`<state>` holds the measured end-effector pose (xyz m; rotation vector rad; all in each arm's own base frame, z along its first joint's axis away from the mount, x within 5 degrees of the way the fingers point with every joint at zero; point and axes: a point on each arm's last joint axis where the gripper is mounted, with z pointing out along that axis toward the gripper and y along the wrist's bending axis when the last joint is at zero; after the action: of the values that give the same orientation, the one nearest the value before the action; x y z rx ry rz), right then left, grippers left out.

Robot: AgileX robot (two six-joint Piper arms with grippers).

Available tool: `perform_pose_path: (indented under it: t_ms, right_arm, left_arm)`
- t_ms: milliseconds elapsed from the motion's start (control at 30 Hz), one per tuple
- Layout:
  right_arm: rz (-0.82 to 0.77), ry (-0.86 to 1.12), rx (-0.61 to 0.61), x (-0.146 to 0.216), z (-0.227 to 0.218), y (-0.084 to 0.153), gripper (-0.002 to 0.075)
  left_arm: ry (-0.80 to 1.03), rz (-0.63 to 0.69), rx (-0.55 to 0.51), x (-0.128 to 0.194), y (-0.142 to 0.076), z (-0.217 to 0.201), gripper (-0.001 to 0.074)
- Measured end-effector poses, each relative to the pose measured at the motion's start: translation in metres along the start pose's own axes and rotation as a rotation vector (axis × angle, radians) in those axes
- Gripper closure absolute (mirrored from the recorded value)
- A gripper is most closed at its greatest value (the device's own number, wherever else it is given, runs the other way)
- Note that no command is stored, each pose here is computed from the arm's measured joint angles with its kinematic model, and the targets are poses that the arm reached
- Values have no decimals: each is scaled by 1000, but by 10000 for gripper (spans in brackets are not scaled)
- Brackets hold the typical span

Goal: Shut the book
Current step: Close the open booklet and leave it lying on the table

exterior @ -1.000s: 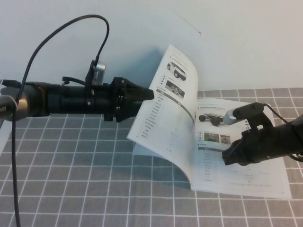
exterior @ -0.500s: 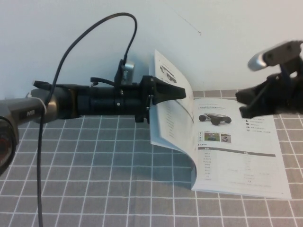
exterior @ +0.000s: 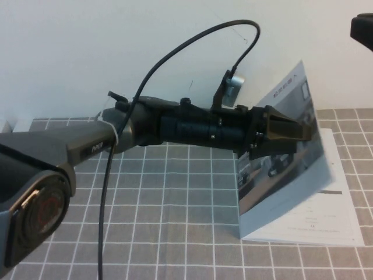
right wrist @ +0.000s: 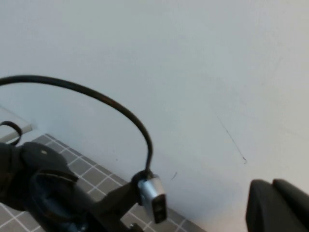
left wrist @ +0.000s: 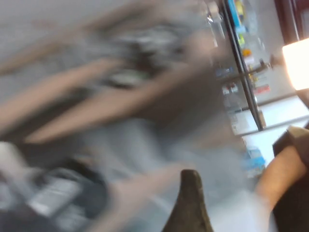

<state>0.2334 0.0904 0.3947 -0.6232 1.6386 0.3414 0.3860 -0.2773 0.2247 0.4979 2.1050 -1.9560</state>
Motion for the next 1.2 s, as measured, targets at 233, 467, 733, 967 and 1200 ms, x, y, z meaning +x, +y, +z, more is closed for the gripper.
perform_pose_path:
  t_ms: [233,467,733,967,1200]
  right_arm:
    - [-8,26,-116,2,-3,11,729]
    - [-17,72,-148,6,-5,15,729]
    - [-29,246,-101,21,-8,10,729]
    - [-25,317,-106,27,-10,11,729]
    - [-25,324,-109,27,-11,11,729]
  left_arm:
    - [14,90,7,1,-13,20,237]
    - [-39,108,-193,-2,16,21,293]
    - [-57,41,-317,6,66,28,671]
    - [-36,17,-395,16,94,30,732]
    - [-14,-1,-443,19,104,29,735]
